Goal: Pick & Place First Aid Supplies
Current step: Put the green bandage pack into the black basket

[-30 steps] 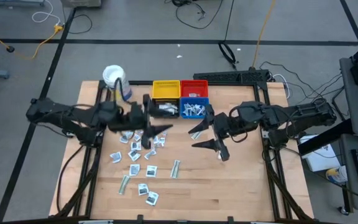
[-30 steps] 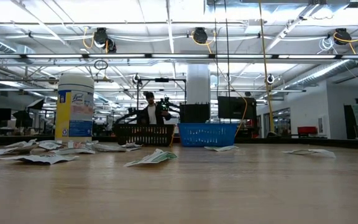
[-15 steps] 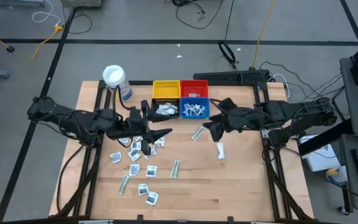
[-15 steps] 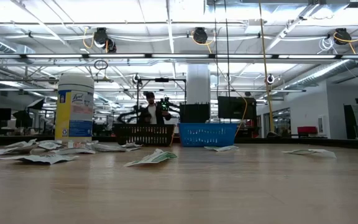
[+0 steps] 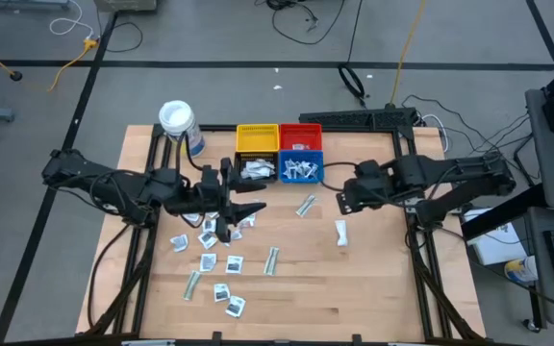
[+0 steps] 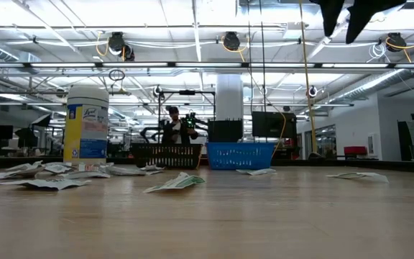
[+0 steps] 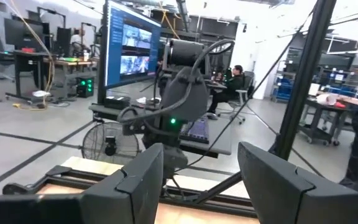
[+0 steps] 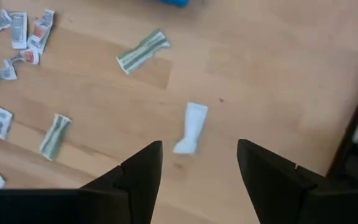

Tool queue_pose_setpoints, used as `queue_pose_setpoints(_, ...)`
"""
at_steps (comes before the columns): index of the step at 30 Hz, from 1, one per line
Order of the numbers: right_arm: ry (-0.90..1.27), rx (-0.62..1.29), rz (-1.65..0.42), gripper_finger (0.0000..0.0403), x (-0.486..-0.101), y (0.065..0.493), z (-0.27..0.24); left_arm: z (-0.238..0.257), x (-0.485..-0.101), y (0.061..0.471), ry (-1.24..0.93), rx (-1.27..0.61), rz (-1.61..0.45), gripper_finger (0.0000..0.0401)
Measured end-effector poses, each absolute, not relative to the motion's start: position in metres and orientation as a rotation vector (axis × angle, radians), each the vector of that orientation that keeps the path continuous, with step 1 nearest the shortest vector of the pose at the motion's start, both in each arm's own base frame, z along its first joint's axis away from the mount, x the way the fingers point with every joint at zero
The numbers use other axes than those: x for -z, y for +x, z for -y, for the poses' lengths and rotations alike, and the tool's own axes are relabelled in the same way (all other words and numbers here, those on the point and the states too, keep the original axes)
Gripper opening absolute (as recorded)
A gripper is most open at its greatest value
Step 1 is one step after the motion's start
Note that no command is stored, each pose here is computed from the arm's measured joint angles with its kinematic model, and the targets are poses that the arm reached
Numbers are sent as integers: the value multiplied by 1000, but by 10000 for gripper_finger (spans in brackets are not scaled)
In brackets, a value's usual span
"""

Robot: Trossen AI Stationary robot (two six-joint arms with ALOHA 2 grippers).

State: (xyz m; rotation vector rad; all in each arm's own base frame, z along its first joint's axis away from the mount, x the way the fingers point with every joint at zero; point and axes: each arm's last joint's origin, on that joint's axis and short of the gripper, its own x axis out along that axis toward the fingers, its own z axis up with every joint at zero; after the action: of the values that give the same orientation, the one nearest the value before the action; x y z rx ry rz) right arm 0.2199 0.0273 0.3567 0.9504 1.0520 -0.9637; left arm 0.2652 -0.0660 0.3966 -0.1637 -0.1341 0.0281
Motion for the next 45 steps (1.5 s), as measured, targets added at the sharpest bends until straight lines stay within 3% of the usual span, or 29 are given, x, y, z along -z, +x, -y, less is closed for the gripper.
queue_pose_setpoints(4, 937, 1028, -1077, 203, -340, 229, -30, 66, -397, 265, -179, -27, 135, 214)
queue_pose_setpoints(11, 920, 1170, -1106, 203, -279, 238, -43, 67, -397, 265, -179, -7, 134, 214)
queue_pose_setpoints(24, 1200, 1080, -1033, 203, -167, 244, -48, 67, -395, 265, -199, 16, 118, 214)
queue_pose_setpoints(33, 1172, 1099, -1146, 197, -139, 247, -60, 67, -395, 265, -221, 17, 113, 214)
queue_pose_setpoints(36, 1158, 1099, -1174, 167, -137, 247, -60, 67, -395, 265, -224, 18, 112, 214)
queue_pose_setpoints(43, 1090, 1035, -1220, 25, -137, 247, -60, 67, -395, 265, -224, 18, 112, 214)
queue_pose_setpoints(45, 1032, 980, -1222, 9, -140, 247, -60, 67, -395, 265, -231, 18, 111, 214)
